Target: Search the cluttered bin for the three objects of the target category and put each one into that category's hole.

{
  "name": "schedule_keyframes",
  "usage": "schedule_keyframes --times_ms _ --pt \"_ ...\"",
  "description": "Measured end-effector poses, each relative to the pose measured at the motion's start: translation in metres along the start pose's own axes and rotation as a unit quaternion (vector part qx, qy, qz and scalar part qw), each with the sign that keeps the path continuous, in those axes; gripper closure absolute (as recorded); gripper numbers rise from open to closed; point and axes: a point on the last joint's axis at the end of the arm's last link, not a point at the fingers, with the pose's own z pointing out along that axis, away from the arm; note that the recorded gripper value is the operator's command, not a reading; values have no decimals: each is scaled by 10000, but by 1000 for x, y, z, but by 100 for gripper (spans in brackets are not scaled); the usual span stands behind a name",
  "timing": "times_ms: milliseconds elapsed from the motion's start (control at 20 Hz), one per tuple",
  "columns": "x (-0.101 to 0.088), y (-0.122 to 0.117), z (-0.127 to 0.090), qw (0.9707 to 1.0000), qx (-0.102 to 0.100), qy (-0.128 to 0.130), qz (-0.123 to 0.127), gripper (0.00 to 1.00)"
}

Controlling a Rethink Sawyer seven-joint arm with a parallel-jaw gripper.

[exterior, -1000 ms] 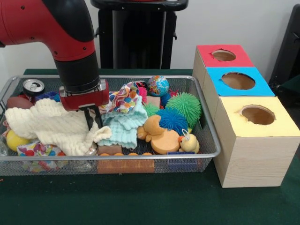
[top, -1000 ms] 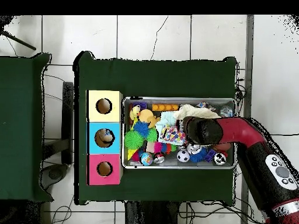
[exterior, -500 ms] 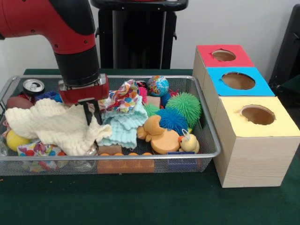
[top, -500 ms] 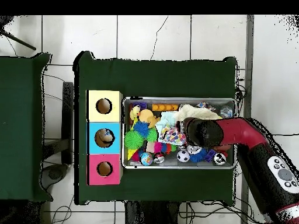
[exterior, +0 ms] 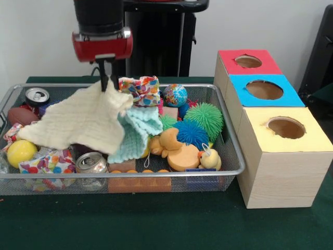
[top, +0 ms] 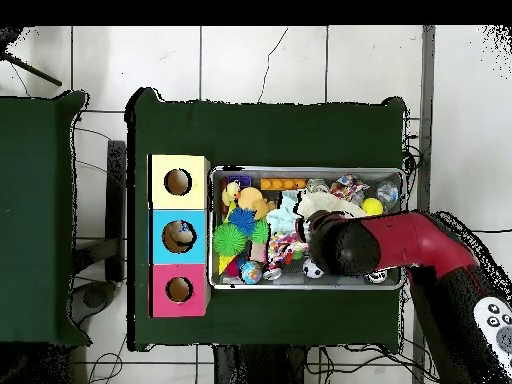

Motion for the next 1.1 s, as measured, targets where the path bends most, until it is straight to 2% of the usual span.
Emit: schedule_keyframes --times_ms 100,150,300,400,500,850,1100 --pt "-2 7 -11 10000 51 -14 -38 100" --pt "-6 19 -28 9999 116 -37 -98 100" --pt "-9 31 -42 9997 166 -50 -156 100" --pt "-10 52 -56 9995 204 -29 -241 100" --pt "-8 64 -62 9994 207 10 -280 100" --pt "11 111 -59 9990 73 286 -350 100" --pt "31 156 -48 9986 -98 392 -326 100"
